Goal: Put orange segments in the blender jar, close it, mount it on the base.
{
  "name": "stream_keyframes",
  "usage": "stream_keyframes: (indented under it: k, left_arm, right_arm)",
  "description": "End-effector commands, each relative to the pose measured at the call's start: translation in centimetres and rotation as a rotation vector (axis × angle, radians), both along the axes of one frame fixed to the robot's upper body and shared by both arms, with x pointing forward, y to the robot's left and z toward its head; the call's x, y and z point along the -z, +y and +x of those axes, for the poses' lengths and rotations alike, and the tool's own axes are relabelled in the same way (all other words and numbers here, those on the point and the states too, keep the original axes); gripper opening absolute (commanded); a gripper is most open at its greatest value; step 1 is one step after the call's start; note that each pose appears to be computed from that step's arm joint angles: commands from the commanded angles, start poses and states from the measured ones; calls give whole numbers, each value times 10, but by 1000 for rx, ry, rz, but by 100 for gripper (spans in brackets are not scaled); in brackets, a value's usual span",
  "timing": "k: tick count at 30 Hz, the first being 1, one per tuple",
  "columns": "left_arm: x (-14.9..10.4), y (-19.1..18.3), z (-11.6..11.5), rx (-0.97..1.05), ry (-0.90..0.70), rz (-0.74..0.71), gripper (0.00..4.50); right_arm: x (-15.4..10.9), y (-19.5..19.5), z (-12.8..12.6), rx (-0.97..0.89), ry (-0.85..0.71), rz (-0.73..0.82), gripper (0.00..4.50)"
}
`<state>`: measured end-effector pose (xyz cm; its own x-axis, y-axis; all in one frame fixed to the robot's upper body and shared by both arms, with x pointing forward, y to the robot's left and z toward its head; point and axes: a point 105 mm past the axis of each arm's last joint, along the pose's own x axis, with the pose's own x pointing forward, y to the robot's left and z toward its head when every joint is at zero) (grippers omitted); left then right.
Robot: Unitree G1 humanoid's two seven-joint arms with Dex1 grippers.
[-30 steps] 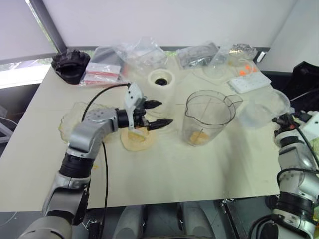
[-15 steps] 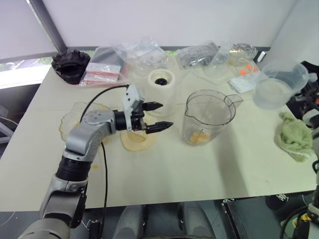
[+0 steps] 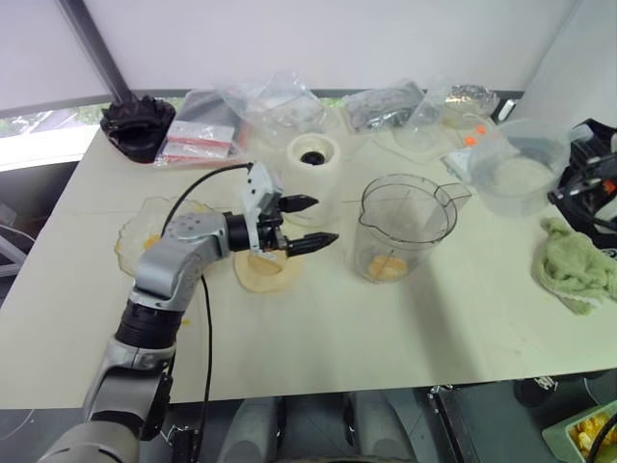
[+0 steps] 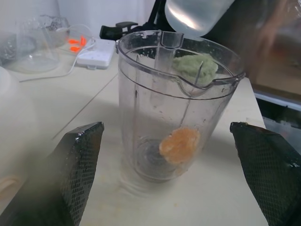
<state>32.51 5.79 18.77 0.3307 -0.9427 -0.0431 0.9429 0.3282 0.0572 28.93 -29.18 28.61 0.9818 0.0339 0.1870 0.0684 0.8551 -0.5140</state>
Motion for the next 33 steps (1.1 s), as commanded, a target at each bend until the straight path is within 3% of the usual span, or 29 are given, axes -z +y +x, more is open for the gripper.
stream_keyframes:
  k: [1, 5, 33]
  left_arm:
    - [-12, -4, 0, 16, -57, -12, 450]
    - [-12, -5, 0, 16, -60, -11, 450]
    - [-10, -7, 1, 2, -67, -10, 450]
  right_arm:
    - [-25, 10, -8, -6, -82, -90, 3]
    - [-26, 15, -8, -8, -73, -168, 3]
    - [-30, 35, 0, -63, -81, -342, 3]
